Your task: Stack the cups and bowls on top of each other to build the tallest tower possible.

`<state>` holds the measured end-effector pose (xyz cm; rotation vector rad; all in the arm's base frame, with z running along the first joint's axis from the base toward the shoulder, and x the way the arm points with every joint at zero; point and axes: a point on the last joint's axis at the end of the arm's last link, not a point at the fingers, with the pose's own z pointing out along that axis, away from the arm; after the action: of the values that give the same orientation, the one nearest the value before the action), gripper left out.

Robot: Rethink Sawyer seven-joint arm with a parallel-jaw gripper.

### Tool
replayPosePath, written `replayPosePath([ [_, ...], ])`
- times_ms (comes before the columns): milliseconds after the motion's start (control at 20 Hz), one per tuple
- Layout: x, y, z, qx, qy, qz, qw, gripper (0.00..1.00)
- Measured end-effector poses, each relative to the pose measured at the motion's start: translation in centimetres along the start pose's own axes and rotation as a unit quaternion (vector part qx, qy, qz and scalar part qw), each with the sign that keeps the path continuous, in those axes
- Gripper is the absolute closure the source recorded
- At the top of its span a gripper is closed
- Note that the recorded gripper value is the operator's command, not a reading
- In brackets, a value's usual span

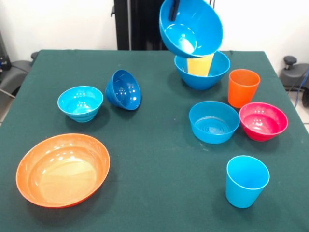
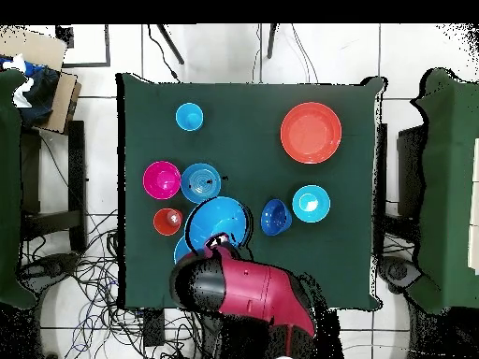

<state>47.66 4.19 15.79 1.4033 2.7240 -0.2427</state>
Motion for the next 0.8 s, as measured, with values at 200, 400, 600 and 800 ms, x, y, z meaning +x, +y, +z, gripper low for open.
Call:
replayPosePath([
  [200, 1.1, -0.4, -0.2, 0.000, 0.008, 0.000, 1.0000, 1.00],
  [400, 2.1, -0.3, -0.4, -0.001, 0.014, 0.000, 0.9999, 1.00],
  [600, 3.6, 0.3, -0.9, -0.006, 0.021, -0.001, 0.9998, 1.00],
  [800, 5.0, 1.0, -1.5, -0.013, 0.027, -0.001, 0.9995, 1.00],
])
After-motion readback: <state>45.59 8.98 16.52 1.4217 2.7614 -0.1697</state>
